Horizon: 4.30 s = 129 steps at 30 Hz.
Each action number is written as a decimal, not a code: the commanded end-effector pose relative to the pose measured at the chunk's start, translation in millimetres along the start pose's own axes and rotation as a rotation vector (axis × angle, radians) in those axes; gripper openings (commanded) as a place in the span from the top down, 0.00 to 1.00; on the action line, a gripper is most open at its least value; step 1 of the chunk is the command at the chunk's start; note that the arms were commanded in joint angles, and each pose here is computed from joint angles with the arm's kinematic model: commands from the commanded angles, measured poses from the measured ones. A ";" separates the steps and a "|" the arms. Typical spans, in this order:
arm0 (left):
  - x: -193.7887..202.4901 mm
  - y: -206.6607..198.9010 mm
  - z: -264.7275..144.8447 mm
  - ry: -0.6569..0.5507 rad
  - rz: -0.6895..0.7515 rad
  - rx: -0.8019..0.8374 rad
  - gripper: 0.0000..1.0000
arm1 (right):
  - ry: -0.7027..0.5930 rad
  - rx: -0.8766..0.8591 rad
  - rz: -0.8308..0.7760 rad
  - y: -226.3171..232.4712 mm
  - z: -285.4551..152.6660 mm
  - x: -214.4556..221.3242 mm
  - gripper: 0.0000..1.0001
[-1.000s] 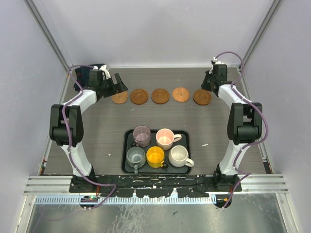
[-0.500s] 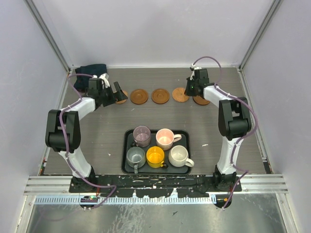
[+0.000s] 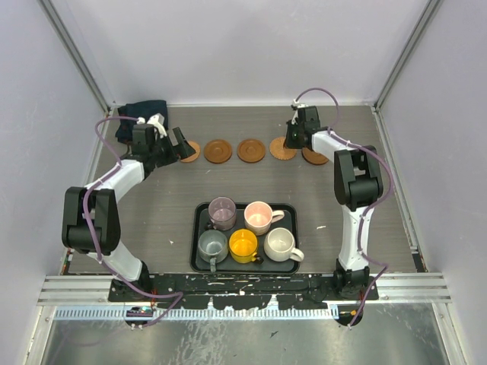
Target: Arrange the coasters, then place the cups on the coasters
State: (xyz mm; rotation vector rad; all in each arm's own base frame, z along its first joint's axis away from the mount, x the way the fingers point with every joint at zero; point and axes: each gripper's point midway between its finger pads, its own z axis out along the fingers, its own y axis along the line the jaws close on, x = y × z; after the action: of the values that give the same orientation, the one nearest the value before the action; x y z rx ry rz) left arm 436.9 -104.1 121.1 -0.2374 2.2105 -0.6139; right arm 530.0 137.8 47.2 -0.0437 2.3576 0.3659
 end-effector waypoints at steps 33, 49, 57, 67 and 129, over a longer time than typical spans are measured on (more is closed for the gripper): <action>-15.0 -1.5 -7.2 -0.065 0.021 -0.005 0.04 | -0.005 0.009 -0.007 4.9 -7.0 14.8 0.94; -26.0 -4.9 -9.8 -0.083 0.046 -0.009 0.03 | -0.187 -0.092 -0.043 46.3 -51.6 -67.5 0.90; -28.5 -11.5 -20.0 -0.100 0.066 0.014 0.03 | -0.262 -0.122 -0.054 57.7 -91.9 -85.0 0.78; -20.0 -24.9 -53.5 -0.136 0.092 0.054 0.02 | -0.304 -0.129 -0.072 60.5 -153.8 -67.3 0.58; 145.6 -80.4 -139.8 0.109 0.155 0.277 0.02 | 0.399 -0.229 -0.476 118.4 -218.5 188.3 0.42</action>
State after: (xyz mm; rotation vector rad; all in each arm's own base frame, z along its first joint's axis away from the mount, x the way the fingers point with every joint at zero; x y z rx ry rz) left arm 228.1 -171.3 130.1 0.0843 2.2516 -0.8222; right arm 217.5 189.5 93.3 -0.7969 2.6579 0.3634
